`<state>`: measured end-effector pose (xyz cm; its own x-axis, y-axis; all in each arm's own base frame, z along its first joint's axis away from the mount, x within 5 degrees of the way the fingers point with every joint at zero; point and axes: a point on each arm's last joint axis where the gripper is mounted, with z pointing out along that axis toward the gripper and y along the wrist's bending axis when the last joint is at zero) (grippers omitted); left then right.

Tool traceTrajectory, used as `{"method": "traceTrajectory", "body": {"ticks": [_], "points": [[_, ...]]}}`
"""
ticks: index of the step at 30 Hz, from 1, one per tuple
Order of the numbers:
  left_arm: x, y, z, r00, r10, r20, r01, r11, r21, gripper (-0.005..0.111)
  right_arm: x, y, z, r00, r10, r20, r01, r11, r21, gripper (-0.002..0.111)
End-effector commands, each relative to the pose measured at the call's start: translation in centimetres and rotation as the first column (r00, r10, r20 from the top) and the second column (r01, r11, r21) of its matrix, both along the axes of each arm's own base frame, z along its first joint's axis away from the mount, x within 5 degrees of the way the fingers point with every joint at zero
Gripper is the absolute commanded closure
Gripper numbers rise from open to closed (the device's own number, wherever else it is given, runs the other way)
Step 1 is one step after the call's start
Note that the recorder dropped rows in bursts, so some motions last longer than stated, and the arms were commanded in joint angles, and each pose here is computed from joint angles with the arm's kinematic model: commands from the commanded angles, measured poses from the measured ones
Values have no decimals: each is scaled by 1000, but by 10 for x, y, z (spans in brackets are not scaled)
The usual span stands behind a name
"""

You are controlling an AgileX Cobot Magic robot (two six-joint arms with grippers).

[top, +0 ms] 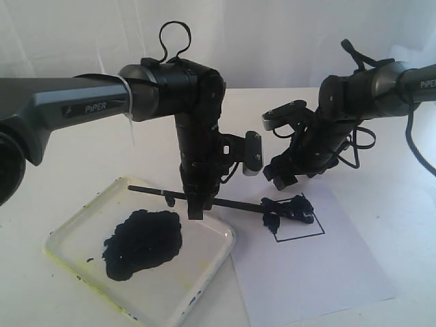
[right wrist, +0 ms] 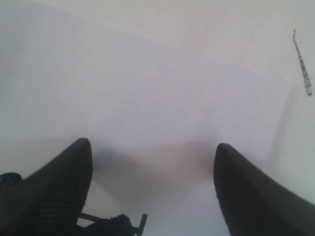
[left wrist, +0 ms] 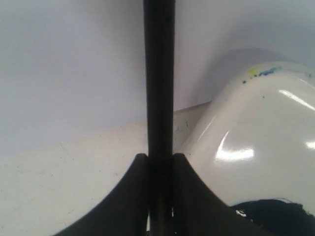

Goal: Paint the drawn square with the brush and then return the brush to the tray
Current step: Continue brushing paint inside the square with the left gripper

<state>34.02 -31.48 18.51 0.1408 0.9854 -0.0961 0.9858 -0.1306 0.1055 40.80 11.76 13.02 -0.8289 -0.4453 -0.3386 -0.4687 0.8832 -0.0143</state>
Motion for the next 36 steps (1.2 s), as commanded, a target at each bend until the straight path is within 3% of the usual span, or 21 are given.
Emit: {"method": "traceTrajectory", "body": {"ticks": [1, 8, 13, 22, 36], "points": [[0, -3, 3, 1000, 17, 15, -17, 1000, -21, 107, 0, 0, -4, 1000, 13, -7, -13, 1000, -11, 42], [-1, -3, 3, 999, 32, 0, -32, 999, -21, 107, 0, 0, -4, 1000, 13, -7, -13, 1000, -11, 42], [-4, 6, 2, 999, 19, -29, -17, 997, 79, 107, 0, 0, -4, 1000, 12, -8, -12, 1000, -10, 42], [-8, 16, 9, 998, 14, -53, -5, 985, 174, 107, 0, 0, -4, 1000, 14, -4, -14, 1000, -12, 42], [-8, 22, 20, 1000, 16, -11, -13, 976, 217, 107, 0, -1, -3, 1000, 24, 2, -24, 1000, -17, 42]]}}
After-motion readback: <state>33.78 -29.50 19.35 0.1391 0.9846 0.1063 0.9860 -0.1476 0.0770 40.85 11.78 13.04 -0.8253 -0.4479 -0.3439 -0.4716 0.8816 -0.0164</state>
